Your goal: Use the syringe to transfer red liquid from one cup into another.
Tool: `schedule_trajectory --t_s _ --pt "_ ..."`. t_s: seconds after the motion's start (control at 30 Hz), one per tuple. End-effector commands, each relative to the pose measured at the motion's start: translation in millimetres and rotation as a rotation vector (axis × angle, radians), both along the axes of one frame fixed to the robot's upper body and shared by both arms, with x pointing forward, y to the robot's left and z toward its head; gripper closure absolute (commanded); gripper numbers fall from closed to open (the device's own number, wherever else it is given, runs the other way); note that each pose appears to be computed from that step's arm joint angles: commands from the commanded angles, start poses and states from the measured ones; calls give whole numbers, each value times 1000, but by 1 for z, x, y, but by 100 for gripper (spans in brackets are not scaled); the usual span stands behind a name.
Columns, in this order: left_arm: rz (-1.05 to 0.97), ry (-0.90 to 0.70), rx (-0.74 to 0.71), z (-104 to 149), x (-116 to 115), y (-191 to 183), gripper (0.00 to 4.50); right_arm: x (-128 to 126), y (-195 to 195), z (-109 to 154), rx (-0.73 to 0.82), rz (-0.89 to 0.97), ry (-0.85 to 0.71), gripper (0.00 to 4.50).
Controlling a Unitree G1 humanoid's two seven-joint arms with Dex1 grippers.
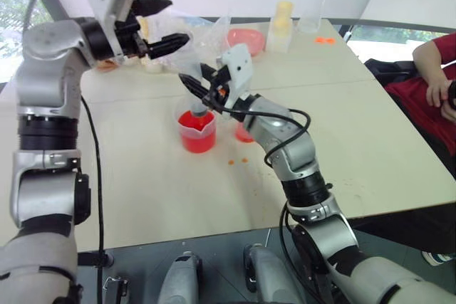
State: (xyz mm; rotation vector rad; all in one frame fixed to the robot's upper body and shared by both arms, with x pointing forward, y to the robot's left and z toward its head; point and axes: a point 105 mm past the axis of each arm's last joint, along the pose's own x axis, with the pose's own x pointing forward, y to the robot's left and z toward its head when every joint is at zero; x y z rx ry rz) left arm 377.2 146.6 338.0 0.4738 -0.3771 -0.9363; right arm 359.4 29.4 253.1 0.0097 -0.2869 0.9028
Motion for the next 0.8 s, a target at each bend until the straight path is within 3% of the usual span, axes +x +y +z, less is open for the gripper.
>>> schedule_trajectory --t_s 0.03,0.17,0.43,0.8 --pt "16 -59 -2 15 1 -3 255 -28 25 25 35 124 -110 310" --pt "2 -61 0 17 0 -5 447 -31 30 19 32 137 -98 310" --pt "8 -68 5 23 -1 -1 447 -36 46 -2 30 182 -52 310" --pt "75 -122 -27 41 2 12 447 -42 62 -12 35 236 -27 310"
